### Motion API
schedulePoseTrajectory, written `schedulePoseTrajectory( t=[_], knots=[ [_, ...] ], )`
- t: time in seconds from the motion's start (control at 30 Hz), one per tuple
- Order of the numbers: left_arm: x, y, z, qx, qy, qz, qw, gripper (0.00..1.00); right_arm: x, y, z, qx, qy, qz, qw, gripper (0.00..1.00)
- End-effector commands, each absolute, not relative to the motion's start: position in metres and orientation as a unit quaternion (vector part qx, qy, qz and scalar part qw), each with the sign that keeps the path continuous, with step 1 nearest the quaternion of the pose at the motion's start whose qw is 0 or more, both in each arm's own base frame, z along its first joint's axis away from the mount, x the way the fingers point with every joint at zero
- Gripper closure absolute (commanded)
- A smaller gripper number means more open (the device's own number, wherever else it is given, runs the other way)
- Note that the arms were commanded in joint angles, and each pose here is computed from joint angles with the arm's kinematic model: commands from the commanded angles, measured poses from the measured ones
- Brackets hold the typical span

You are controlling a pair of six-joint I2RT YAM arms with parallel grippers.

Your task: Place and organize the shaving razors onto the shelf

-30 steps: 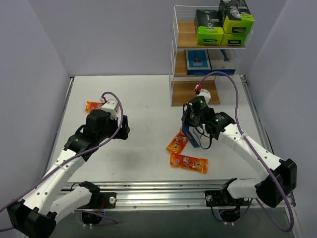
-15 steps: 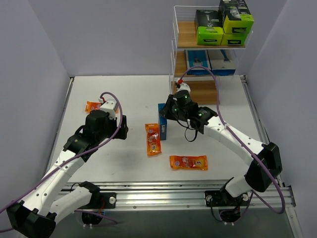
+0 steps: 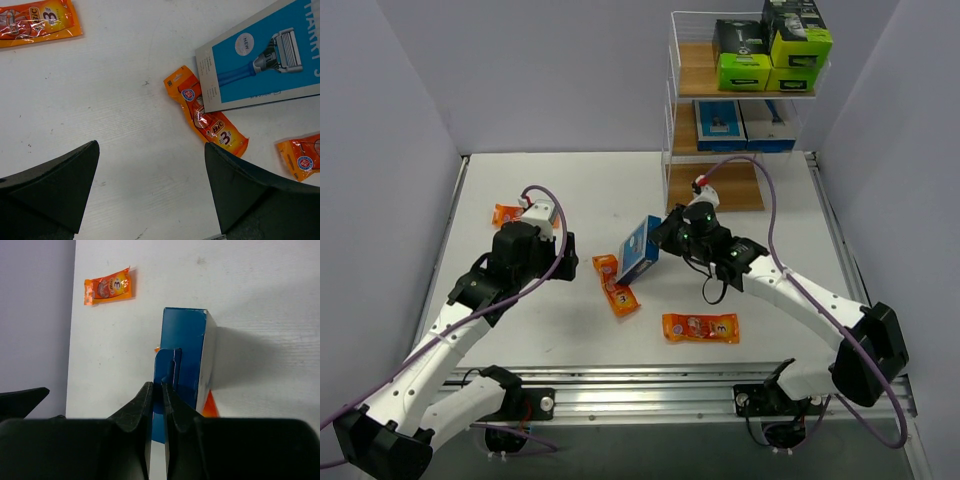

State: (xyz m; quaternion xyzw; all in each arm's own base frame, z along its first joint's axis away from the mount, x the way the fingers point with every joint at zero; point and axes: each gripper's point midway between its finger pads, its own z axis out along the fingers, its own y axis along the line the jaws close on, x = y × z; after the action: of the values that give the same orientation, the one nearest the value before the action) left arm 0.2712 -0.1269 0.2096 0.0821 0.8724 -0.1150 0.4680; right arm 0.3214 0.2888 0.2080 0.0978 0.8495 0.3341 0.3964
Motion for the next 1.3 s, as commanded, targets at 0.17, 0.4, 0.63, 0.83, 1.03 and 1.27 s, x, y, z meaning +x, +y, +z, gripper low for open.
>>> schedulePoseTrajectory(
  t=[0.17, 0.4, 0.63, 0.83, 1.03, 1.27],
  knots=[
    [0.276, -0.13, 0.229, 0.086, 0.859, -0.122, 0.49, 0.05, 0.307, 0.229, 0.184, 0.181, 0.836, 0.327, 0.402, 1.0],
    [0.277, -0.131, 0.226, 0.088, 0.862, -0.121, 0.484, 0.05, 0.299, 0.199, 0.15, 0.21, 0.846, 0.303, 0.386, 0.92],
    [0.278, -0.13, 0.225, 0.088, 0.863, -0.117, 0.483, 0.05, 0.289, 0.188, 0.12, 0.21, 0.861, 0.289, 0.361, 0.64],
    [0.278, -0.131, 0.224, 0.089, 0.864, -0.116, 0.481, 0.05, 0.283, 0.175, 0.102, 0.218, 0.869, 0.271, 0.353, 0.54],
    [0.279, -0.131, 0.221, 0.088, 0.867, -0.113, 0.478, 0.05, 0.275, 0.162, 0.085, 0.229, 0.872, 0.26, 0.346, 0.49],
    [0.28, -0.13, 0.221, 0.088, 0.867, -0.112, 0.477, 0.05, 0.269, 0.148, 0.063, 0.245, 0.873, 0.261, 0.33, 0.5]
  ],
)
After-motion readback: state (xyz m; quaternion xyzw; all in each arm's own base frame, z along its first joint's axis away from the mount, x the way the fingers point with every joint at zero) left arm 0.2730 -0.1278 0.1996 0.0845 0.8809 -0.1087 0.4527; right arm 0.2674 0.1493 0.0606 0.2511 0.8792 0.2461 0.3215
